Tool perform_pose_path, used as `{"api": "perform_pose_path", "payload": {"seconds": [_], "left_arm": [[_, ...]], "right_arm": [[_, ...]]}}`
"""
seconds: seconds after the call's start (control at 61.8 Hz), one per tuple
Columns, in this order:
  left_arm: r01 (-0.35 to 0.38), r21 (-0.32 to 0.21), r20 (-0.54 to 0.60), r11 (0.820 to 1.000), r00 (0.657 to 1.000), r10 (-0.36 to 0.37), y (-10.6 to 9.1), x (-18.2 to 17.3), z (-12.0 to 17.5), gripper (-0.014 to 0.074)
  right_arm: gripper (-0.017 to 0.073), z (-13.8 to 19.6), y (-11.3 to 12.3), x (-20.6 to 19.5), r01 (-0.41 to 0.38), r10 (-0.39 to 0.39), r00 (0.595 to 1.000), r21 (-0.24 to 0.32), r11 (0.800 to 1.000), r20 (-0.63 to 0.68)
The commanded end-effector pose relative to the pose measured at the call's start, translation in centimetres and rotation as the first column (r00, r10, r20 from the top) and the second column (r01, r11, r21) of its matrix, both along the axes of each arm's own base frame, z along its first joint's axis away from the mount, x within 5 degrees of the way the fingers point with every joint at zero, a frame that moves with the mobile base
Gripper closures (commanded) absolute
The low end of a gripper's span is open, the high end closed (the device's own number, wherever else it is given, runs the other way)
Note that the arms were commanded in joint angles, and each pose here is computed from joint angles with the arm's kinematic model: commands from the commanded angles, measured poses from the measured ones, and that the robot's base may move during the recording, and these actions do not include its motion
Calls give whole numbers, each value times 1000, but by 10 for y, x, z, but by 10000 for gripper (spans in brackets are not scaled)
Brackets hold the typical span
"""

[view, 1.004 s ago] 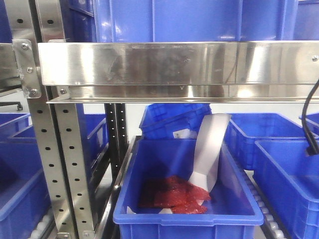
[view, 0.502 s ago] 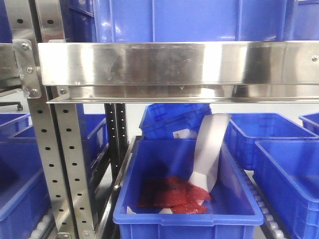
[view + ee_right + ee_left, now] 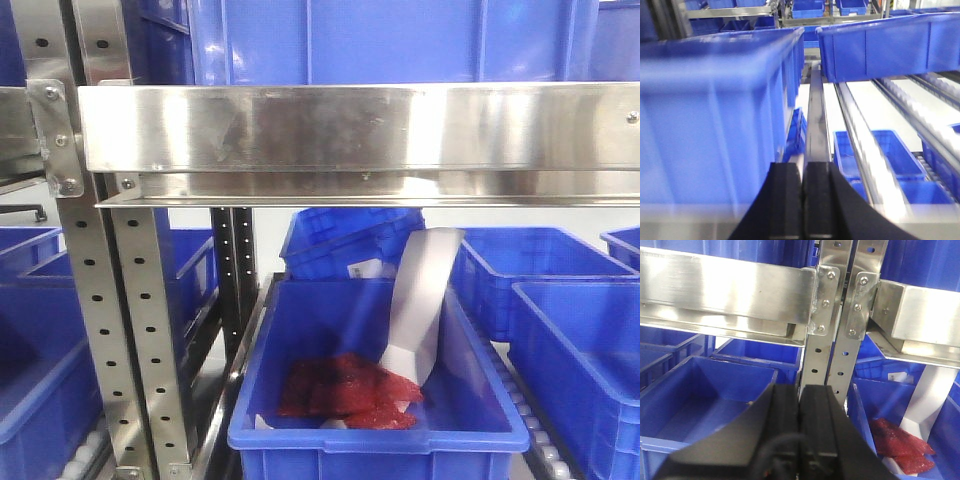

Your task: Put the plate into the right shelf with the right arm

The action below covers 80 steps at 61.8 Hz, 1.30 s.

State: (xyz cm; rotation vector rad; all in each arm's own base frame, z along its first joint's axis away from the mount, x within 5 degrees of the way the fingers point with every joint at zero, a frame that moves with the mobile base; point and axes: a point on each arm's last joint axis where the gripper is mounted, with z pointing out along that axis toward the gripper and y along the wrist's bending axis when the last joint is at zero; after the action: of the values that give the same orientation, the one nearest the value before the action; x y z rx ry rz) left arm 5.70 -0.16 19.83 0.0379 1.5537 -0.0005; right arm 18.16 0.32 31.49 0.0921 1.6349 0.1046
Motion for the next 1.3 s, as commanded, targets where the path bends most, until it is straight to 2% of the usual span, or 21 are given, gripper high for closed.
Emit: {"api": "perform_pose_path", "payload": {"seconds": [0.0,0.243,0.502,1.036,1.279], "left_arm": [[-9,-18,89,1000,996,10,1,-1,5,722],[-9,-18,89,1000,996,10,1,-1,5,722],[-9,-18,89,1000,996,10,1,-1,5,722],[-9,-18,89,1000,996,10,1,-1,5,722],[-9,-18,89,1000,996,10,1,-1,5,722]], "right_arm": [[505,5,-2,-26,12,-10,987,-12,1000,161],[505,-35,-3,-87,9,-6,979,-11,1000,206],[505,-44,-3,-126,2,0,957,-9,1000,289],[505,-43,-3,-130,2,1,952,-8,1000,306],[505,-64,-3,-125,2,0,966,-9,1000,258]]}}
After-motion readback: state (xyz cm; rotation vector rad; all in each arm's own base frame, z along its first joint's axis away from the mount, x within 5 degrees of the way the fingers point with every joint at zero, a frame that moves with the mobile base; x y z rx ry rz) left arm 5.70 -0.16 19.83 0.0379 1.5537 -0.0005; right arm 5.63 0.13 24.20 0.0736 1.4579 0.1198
